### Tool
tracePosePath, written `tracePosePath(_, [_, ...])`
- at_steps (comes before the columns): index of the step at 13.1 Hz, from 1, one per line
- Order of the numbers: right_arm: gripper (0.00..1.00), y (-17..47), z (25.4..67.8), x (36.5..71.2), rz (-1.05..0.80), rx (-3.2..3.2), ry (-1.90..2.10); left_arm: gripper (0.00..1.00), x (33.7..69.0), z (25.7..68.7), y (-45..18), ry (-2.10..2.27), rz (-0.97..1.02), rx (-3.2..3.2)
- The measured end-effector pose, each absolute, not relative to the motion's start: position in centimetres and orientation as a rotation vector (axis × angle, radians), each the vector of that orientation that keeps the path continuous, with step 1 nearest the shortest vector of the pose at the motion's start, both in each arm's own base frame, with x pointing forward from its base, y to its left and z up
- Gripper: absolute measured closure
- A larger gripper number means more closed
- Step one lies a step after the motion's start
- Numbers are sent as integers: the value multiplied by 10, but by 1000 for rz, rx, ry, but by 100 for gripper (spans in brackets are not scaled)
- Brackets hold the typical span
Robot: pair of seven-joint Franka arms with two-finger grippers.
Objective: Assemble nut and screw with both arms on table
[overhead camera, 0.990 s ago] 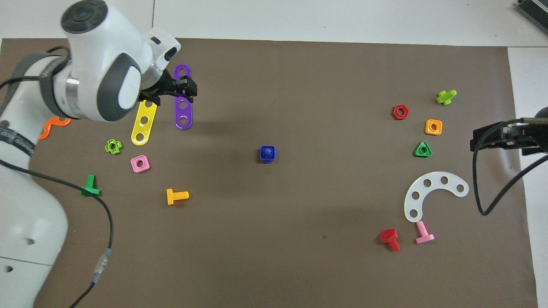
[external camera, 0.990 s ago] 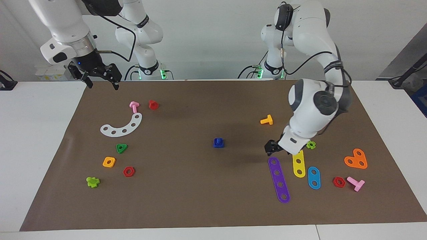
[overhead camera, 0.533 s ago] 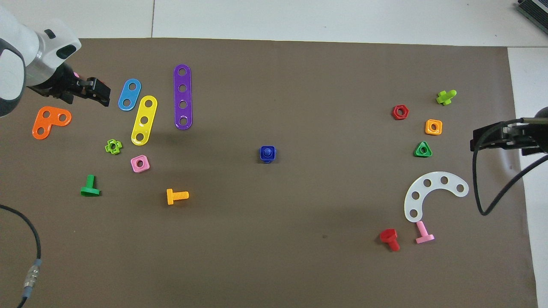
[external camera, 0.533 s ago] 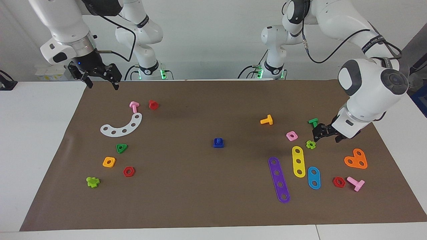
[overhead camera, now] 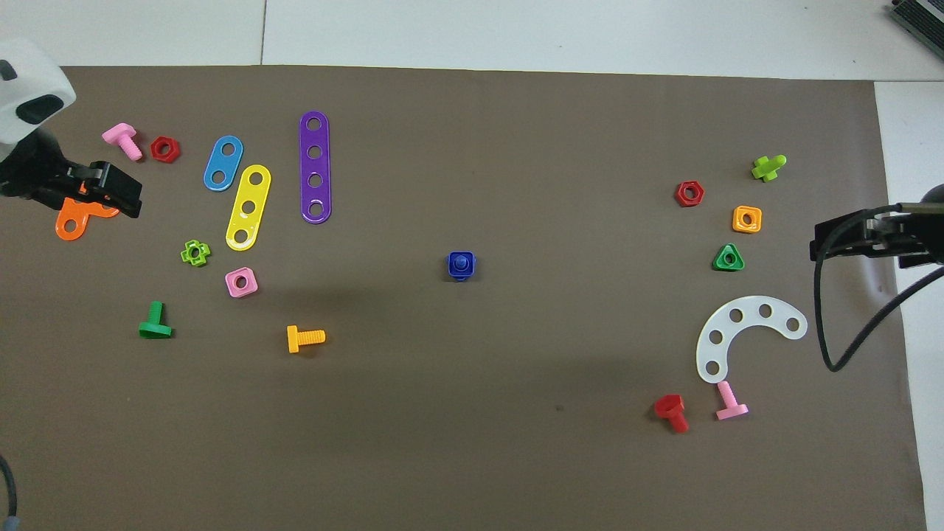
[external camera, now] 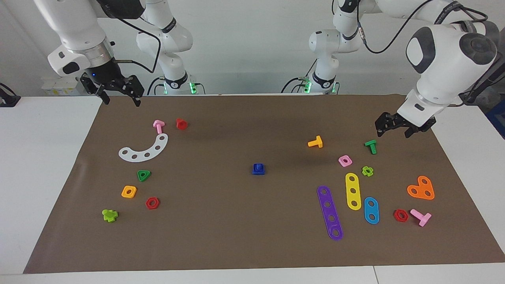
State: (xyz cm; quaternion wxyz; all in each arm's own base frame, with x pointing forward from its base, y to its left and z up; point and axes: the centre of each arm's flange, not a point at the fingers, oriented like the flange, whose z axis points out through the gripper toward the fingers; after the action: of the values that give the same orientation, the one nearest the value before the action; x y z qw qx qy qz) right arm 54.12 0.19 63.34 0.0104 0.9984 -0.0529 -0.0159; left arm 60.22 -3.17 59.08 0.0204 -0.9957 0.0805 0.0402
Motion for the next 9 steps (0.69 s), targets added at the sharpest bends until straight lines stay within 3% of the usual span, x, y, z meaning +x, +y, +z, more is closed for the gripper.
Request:
tracePosePath(3, [0, 2, 633, 541, -50, 3116, -165, 0, 578, 614, -34, 259, 84, -3086])
tracePosePath(9, [0, 2, 633, 541, -50, 3116, -165, 0, 576, 617, -38, 270, 62, -3086])
